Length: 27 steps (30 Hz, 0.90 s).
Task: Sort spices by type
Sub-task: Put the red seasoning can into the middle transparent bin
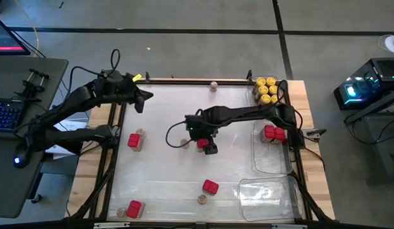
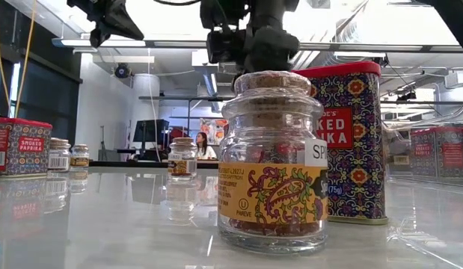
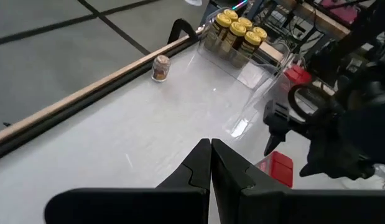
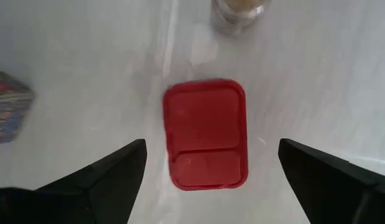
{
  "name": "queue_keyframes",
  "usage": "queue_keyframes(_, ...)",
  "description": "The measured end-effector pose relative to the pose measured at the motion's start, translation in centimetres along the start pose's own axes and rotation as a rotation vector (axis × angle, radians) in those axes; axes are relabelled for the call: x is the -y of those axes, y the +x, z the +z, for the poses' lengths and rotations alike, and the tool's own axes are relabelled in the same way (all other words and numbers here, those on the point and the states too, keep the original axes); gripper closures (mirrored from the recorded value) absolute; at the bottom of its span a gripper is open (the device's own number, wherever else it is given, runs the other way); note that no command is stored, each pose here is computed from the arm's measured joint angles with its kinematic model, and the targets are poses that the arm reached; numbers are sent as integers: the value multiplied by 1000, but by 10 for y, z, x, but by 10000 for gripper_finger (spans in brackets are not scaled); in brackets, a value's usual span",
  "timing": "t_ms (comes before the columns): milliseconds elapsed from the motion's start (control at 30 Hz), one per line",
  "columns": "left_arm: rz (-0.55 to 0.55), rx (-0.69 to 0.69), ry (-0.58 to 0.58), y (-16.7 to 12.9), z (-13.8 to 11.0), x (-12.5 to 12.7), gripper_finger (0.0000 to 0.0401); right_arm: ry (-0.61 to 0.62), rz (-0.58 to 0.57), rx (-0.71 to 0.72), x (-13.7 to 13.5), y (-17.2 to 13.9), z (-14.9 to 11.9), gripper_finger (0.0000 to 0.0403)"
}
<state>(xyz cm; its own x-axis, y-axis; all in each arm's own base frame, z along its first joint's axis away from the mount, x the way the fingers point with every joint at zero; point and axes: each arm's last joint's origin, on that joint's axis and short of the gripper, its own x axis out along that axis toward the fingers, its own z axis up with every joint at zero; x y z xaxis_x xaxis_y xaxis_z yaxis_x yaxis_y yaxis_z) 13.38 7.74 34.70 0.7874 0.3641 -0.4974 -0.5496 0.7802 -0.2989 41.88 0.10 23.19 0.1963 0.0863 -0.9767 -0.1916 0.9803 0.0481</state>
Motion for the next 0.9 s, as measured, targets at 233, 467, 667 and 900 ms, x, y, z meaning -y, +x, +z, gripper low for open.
queue_keyframes(233,3,1,113,1,1,0,401,-33,0,5,-14,15,-1,41)
queue_keyframes(467,-1,25,153,2,3,1,401,19,-47,70,-17,27,3,41)
queue_keyframes(667,-11,113,152,3,12,3,401,28,-97,24,-16,36,-5,82)
queue_keyframes(900,-41,247,65,16,30,7,401,58,-98,7,-14,30,-9,189)
